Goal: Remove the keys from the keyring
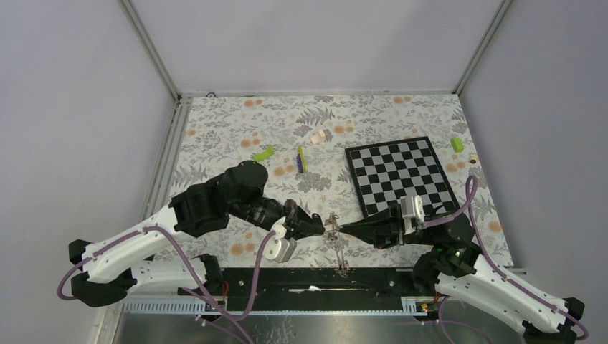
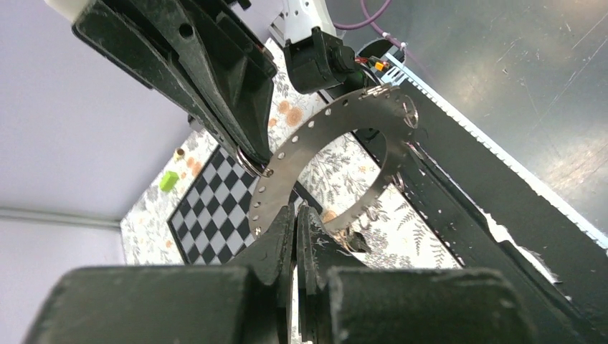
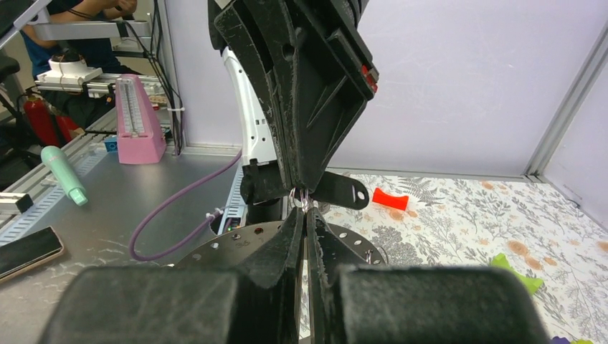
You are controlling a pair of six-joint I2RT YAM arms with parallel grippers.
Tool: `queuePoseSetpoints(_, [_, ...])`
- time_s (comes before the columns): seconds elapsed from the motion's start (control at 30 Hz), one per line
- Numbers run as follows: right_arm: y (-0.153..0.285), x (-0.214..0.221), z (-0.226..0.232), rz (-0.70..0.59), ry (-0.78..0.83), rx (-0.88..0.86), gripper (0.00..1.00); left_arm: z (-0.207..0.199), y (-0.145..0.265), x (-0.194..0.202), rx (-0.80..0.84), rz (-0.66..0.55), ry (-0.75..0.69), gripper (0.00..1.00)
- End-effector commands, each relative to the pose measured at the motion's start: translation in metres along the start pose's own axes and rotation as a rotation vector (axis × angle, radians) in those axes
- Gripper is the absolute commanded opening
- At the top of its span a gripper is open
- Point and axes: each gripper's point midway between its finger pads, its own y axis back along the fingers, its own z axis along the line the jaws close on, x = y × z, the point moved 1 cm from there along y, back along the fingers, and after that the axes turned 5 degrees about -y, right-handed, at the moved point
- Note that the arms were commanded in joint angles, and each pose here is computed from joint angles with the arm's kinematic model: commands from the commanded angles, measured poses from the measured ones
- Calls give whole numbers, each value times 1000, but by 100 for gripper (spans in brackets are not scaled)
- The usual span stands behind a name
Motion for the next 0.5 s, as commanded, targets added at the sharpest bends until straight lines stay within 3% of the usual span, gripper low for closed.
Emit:
queuePoseSetpoints(0.0, [-1, -22, -6, -80, 48, 41, 0, 15, 2, 6, -130, 34, 148, 0])
queuePoseSetpoints(0.13, [3, -12, -27, -49, 13, 174, 0, 21, -2, 35, -240, 139, 392, 0])
queuePoseSetpoints(0.27, [15, -5, -56, -30, -23, 371, 0, 15, -10, 57, -369, 136, 626, 0])
queuePoseSetpoints(0.47, [35, 13, -79, 18, -78, 556, 0, 17, 12, 103, -771, 165, 916, 0])
